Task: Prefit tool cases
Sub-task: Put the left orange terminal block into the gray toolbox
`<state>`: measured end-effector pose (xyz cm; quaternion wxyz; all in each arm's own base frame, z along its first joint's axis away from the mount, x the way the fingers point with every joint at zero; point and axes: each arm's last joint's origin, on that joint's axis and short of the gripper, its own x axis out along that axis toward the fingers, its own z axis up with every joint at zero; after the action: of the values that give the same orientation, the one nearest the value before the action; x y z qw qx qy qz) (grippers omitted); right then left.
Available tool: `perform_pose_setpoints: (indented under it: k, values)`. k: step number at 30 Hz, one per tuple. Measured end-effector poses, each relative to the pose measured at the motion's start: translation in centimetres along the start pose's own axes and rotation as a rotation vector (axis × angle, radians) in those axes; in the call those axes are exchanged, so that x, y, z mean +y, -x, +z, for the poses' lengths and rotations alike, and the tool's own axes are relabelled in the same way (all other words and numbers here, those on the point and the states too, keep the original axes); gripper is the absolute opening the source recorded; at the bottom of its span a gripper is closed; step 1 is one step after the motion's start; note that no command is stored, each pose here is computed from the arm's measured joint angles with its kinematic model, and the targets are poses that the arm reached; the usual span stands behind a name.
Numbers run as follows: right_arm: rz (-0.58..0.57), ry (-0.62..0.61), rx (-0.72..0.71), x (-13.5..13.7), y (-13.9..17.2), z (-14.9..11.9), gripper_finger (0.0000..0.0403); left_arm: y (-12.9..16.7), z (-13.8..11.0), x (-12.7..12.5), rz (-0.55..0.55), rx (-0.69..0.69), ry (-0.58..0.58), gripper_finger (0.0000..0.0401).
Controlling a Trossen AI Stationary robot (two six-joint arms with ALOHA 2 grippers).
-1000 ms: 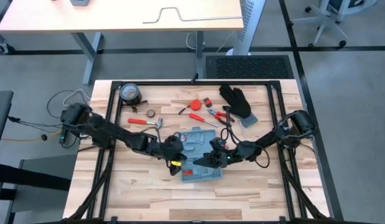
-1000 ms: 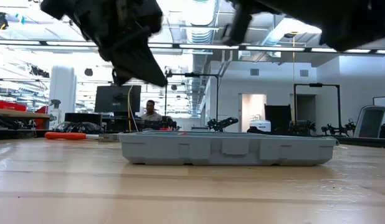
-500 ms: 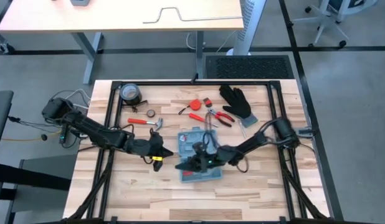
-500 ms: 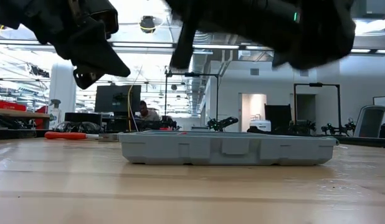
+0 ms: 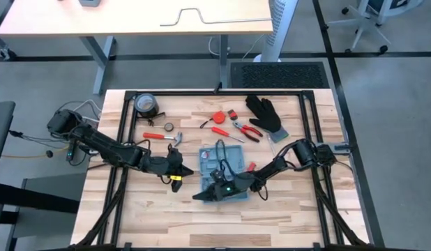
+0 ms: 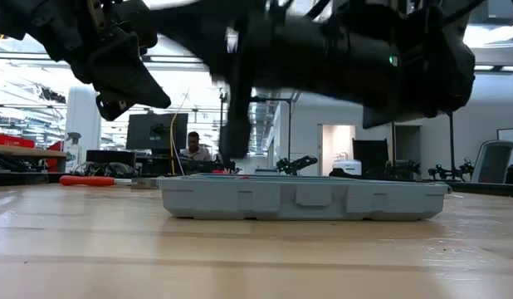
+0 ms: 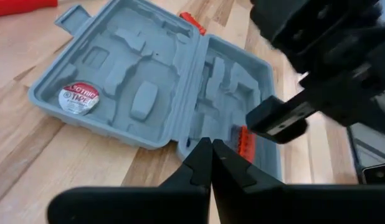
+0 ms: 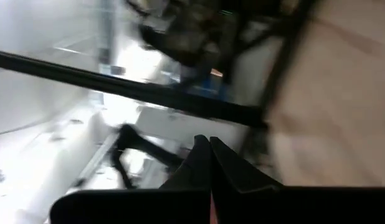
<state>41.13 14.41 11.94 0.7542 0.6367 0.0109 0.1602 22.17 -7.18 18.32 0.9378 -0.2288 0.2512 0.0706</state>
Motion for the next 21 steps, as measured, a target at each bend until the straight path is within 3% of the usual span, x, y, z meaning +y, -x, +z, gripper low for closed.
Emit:
perform_pose_setpoints:
  k: [4, 6, 15, 17, 19, 21]
  values:
    - [-0.205, -0.070, 0.038, -1.7, 0.1, -0.3, 0.0001, 0.0, 0.0, 0.0, 0.004, 0.005, -0.002, 0.0000]
    - [-0.201, -0.081, 0.046, -1.8, 0.1, -0.3, 0.0000, 0.0, -0.2, 0.1, 0.015, 0.019, -0.013, 0.0000]
    - [0.114, -0.015, -0.014, 0.9, 0.4, 0.7, 0.0000, 0.0, -0.6, 0.5, 0.047, 0.061, -0.053, 0.0000]
    - [0.137, -0.002, -0.012, 1.2, 0.4, 0.5, 0.0000, 0.0, -0.6, 0.5, 0.047, 0.060, -0.052, 0.0000]
    - [0.064, -0.001, 0.007, 0.5, 0.4, 0.3, 0.0000, 0.0, -0.6, 0.5, 0.047, 0.060, -0.052, 0.0000]
    - [-0.111, -0.031, 0.048, -1.2, 0.4, 0.0, 0.0000, 0.0, -0.6, 0.5, 0.047, 0.060, -0.051, 0.0000]
